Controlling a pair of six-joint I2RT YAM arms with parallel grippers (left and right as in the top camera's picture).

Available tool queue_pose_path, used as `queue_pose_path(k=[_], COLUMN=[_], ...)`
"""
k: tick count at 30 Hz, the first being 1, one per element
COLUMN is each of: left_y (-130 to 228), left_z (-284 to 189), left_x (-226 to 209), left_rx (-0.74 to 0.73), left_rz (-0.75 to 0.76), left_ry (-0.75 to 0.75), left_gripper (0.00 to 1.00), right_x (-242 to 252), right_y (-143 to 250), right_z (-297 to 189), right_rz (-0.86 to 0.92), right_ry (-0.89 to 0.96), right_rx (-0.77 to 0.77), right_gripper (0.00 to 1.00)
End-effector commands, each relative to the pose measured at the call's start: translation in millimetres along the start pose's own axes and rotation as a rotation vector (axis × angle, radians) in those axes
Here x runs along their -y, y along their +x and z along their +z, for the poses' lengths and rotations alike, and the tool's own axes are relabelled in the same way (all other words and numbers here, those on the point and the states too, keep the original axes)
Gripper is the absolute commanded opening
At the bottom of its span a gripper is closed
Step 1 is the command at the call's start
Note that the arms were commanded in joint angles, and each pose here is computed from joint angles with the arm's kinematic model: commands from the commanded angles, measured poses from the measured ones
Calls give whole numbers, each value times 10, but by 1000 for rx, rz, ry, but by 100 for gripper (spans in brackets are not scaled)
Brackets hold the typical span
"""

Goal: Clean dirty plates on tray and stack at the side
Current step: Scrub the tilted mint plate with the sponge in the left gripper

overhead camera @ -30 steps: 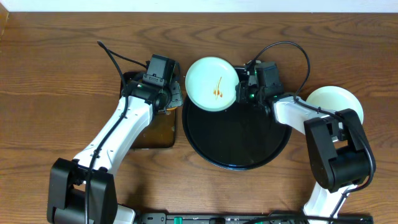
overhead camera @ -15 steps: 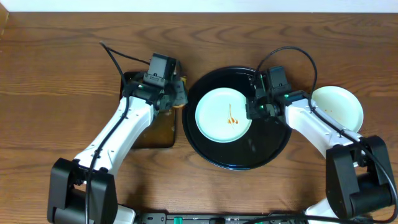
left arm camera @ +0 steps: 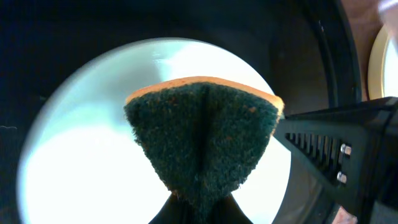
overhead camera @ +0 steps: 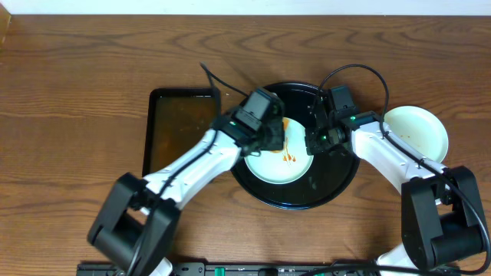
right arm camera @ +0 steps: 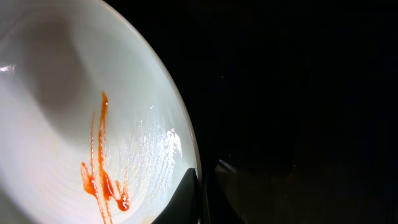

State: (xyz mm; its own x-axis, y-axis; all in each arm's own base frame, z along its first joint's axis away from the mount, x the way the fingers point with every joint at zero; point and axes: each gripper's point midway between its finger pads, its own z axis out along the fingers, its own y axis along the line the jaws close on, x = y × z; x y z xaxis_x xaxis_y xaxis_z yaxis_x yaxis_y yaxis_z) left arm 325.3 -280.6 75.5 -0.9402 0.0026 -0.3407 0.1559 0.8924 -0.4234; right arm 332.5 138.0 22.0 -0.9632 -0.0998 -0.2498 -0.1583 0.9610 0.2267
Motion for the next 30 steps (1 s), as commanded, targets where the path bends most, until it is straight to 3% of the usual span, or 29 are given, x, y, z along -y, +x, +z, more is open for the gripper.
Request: queue_pose_path(k=[1, 10, 17, 24, 30], left_y=[146, 446, 499, 262, 41], left_z=[182, 512, 686, 653, 537], left_x=[132, 298, 223, -374, -538], left_rx=[-29, -90, -104, 43, 35], left_rz=[-114, -285, -286, -306, -217], left_ry=[17, 12, -5, -232, -197], left_gripper=[8, 8, 8, 8, 7], right_x=[-8, -4, -1, 2, 5], right_y=[16, 38, 48, 68, 79], right_z=[22, 21, 20, 21, 20], right_rz=[3, 7, 8, 9, 9], right_ry=[9, 10, 12, 13, 14], right_rx=[-10, -19, -23, -31, -35], right_gripper=[1, 1, 1, 1, 1])
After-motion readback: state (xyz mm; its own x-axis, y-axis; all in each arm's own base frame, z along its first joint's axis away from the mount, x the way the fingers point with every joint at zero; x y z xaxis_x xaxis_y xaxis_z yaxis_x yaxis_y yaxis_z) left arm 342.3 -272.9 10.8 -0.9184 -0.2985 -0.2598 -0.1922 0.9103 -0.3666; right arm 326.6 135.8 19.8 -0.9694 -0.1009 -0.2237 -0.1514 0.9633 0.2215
